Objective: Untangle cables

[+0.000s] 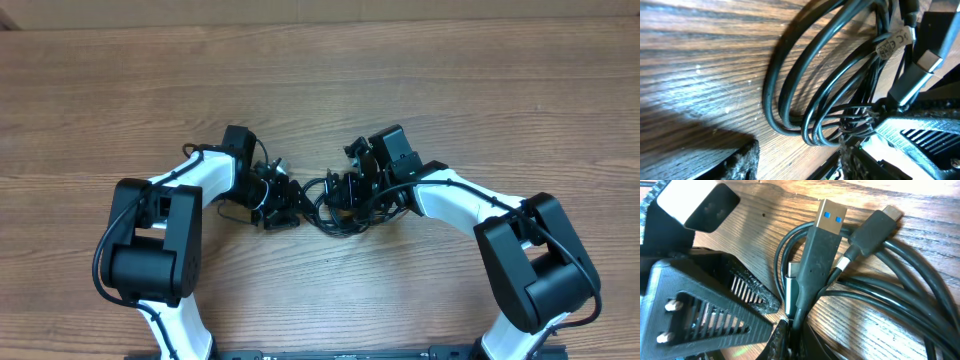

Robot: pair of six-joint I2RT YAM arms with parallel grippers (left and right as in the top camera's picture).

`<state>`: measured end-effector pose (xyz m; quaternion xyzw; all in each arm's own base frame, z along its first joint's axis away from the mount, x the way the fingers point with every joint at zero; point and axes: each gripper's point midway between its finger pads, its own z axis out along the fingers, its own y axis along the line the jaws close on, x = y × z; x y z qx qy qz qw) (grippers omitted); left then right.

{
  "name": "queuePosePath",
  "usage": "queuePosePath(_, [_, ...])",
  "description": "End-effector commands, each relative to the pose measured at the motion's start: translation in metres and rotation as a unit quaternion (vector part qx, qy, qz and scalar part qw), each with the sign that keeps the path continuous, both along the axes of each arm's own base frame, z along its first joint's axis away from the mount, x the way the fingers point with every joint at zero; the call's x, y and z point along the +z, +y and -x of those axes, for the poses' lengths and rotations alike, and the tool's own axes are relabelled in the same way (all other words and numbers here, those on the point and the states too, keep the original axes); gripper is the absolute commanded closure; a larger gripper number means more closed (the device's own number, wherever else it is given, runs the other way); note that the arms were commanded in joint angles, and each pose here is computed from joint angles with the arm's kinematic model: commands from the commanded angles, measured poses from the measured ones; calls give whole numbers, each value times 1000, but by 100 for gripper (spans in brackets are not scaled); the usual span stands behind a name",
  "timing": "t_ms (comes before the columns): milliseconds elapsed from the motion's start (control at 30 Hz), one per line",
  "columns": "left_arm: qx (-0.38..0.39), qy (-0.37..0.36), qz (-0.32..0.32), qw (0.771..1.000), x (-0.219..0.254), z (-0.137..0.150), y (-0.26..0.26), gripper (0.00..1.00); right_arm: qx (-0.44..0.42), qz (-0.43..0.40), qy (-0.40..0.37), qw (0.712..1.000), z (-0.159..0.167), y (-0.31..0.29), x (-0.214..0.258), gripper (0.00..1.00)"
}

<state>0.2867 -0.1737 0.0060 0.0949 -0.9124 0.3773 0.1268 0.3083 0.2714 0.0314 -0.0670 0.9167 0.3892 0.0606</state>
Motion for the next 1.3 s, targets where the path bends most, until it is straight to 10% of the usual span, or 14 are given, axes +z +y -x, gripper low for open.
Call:
queuePosePath(0, [-20, 47, -211, 976, -75, 33, 68, 41, -1, 2, -17, 1000, -3, 2, 8, 96])
queuePosePath(667, [-21, 46, -211, 976, -75, 33, 68, 40, -36, 50, -11, 998, -8, -12, -5, 96])
queuePosePath(933, [-21, 46, -211, 976, -75, 33, 68, 40, -36, 50, -11, 998, -7, -12, -5, 67])
queuePosePath(1267, [-21, 46, -213, 976, -75, 33, 69, 41, -19, 16, -28, 999, -7, -3, 27, 65])
